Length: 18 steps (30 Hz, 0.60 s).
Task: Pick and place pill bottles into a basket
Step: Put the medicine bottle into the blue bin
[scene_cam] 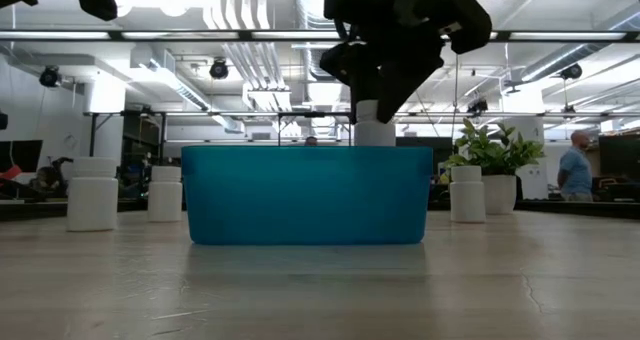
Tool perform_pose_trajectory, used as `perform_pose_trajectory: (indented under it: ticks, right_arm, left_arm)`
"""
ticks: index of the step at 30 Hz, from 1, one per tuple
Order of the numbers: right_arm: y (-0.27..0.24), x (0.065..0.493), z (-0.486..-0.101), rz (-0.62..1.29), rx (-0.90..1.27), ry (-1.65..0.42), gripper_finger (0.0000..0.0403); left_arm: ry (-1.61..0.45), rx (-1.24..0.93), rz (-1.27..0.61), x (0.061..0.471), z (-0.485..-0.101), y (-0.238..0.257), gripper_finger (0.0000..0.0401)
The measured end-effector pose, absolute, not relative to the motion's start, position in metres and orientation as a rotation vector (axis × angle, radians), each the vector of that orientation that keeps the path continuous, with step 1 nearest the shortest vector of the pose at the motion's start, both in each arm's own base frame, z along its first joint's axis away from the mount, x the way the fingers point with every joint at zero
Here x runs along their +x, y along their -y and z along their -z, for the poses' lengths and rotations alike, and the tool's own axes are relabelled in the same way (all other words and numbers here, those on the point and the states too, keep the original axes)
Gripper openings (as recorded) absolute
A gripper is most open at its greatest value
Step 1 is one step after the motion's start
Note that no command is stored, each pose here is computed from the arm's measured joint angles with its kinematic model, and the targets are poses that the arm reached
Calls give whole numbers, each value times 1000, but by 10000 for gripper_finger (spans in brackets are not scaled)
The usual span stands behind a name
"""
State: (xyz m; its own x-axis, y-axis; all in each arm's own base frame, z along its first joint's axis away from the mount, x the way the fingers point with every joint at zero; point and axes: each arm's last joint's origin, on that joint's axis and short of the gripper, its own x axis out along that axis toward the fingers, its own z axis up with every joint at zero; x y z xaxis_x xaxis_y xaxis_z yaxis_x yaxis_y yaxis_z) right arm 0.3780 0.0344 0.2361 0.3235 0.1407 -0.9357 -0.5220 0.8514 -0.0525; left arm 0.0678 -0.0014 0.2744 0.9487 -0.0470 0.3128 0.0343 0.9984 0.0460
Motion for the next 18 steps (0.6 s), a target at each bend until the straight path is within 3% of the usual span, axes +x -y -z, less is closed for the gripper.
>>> perform_pose_trajectory:
  ticks: [18]
  right_arm:
    - [-33,374,-213,-458,-394,-1169,155]
  left_arm:
    - [319,40,42,68,-274,1,0]
